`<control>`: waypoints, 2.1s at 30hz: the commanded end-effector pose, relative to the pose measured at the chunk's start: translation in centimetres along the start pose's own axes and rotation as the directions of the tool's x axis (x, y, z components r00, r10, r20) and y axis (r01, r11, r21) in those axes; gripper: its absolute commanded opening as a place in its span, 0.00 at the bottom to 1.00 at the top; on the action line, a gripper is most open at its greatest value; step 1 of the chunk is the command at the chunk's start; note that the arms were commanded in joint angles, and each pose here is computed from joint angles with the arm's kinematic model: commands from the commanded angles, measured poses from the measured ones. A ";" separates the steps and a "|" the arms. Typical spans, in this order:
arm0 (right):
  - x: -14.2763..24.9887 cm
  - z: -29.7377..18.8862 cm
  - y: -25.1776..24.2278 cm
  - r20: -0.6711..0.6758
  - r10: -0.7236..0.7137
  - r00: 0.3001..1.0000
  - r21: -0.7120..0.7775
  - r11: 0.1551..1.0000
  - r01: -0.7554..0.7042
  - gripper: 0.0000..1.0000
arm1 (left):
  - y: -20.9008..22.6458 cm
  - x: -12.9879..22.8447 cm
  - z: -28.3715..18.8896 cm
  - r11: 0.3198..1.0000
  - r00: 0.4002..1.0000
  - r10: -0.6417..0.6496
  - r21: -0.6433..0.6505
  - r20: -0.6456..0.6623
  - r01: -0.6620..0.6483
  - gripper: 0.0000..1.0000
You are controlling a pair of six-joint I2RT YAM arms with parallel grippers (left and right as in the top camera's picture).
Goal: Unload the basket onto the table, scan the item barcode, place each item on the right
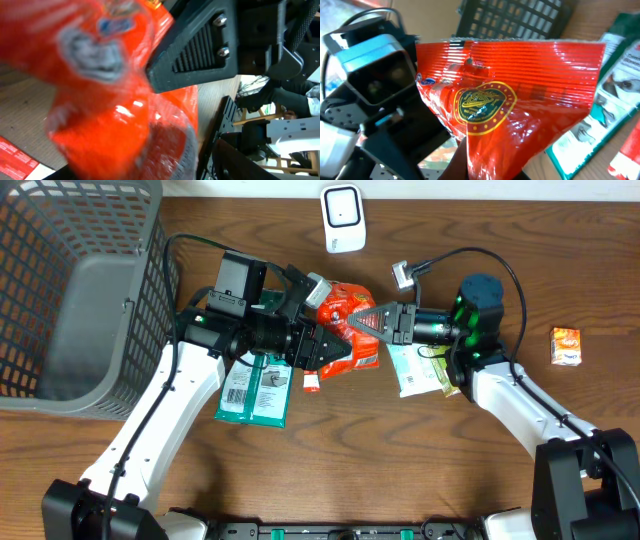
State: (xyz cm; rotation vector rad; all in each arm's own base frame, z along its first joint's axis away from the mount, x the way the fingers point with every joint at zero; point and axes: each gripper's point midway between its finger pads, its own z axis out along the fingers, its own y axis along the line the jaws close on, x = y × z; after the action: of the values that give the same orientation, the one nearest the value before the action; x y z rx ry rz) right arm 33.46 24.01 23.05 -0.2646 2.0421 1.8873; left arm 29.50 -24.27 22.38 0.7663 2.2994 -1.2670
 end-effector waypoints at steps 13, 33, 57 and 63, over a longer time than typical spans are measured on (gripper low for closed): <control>0.0 1.3 2.7 0.002 -0.038 0.999 -0.047 0.998 0.038 0.01 | -0.5 -0.9 -0.1 0.999 0.999 0.045 0.023 0.026 -0.046 0.56; -1.5 0.7 1.9 0.082 -0.150 0.985 0.001 0.989 0.150 0.19 | -0.5 -1.4 -0.1 0.998 0.997 0.066 0.021 0.044 -0.067 0.13; 1.9 -4.7 -10.7 0.029 -0.056 0.998 0.464 0.885 0.036 0.49 | 3.8 -3.8 -3.8 0.921 0.987 -0.118 -0.360 0.111 0.150 0.07; 5.1 -5.5 -13.6 -0.022 0.030 0.999 0.662 0.749 -0.008 0.47 | 2.8 -6.7 -9.6 0.799 0.984 -0.072 -0.581 0.161 0.153 0.07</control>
State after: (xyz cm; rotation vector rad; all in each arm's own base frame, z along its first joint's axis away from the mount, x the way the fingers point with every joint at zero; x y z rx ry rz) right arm 32.50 18.48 9.44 -0.0060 2.5619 1.2793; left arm 33.32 -19.14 25.07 0.3981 2.5414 -0.7696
